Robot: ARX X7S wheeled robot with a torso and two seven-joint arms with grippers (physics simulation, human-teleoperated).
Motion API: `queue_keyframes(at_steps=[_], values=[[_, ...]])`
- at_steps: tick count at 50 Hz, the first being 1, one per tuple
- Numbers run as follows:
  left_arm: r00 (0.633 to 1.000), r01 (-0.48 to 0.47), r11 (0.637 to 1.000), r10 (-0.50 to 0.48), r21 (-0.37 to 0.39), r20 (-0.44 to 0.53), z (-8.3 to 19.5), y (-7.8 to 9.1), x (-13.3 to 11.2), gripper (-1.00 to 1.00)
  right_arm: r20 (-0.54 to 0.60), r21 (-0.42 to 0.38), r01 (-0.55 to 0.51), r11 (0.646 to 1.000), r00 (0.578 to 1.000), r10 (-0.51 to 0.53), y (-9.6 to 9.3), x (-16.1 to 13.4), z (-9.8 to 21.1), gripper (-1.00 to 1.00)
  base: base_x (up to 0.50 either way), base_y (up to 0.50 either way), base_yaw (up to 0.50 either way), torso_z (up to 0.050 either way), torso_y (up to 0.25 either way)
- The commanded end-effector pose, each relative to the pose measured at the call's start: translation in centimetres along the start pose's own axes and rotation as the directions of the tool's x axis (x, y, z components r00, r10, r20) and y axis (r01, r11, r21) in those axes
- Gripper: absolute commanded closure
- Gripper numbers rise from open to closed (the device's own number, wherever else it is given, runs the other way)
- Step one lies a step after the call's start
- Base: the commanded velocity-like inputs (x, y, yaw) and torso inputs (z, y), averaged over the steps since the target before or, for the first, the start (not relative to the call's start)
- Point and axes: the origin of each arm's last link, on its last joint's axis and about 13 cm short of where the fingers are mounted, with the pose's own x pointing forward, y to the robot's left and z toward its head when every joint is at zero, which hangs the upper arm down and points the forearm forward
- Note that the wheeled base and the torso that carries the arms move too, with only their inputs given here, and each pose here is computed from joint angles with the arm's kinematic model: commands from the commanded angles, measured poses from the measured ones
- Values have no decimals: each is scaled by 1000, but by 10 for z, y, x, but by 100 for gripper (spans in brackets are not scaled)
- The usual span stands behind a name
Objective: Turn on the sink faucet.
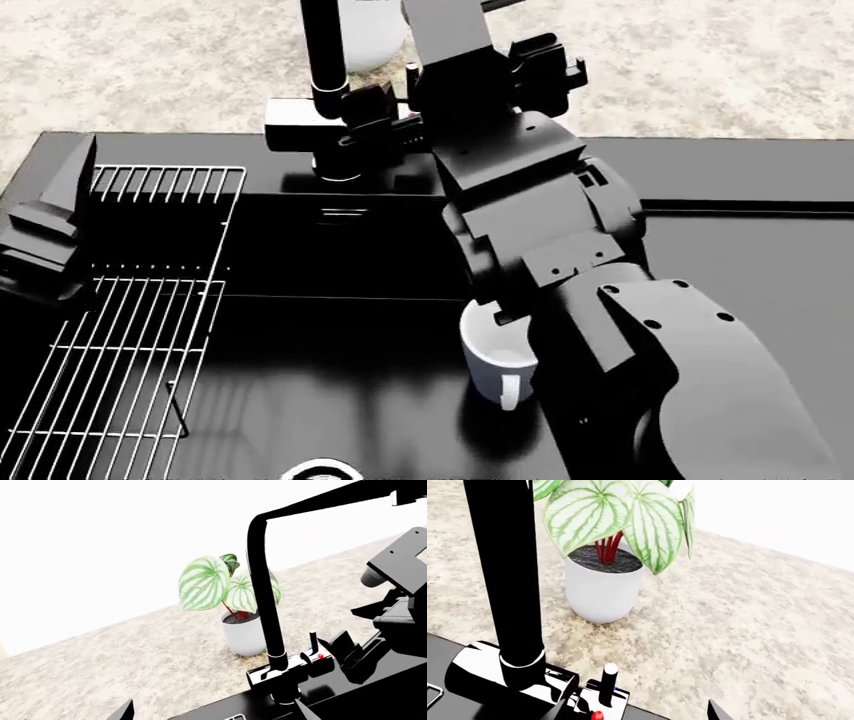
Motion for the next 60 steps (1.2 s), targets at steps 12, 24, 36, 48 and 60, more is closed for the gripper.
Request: queue_keyframes(at_steps=[12, 24, 36, 48, 60], values=[[1000, 1, 1000, -1, -3, 1, 4, 0, -3, -100, 23, -17, -3, 1000, 1000, 3, 1, -2, 16, -100, 0, 0, 0, 20, -48], [1000, 6, 1000, -6, -4, -1, 2, -2, -2, -100, 39, 0, 8, 1000, 999, -8, -3, -3, 26, -100, 0, 0, 0, 0, 0], [1000, 11, 1000, -11, 23, 1, 3, -3, -1, -100, 57, -7, -2, 1000, 998, 2, -1, -4, 30, -100, 0, 0, 0, 18, -31], [1000, 15, 1000, -16, 20, 21, 10, -3, -6, -100, 68, -21, -1, 1000, 998, 3, 0, -5, 34, -100, 0, 0, 0, 38, -63], [999, 17, 1000, -18, 26, 29, 11, -4, -7, -100, 68, 4, 3, 1000, 998, -3, -3, -4, 31, -100, 0, 0, 0, 38, -63]])
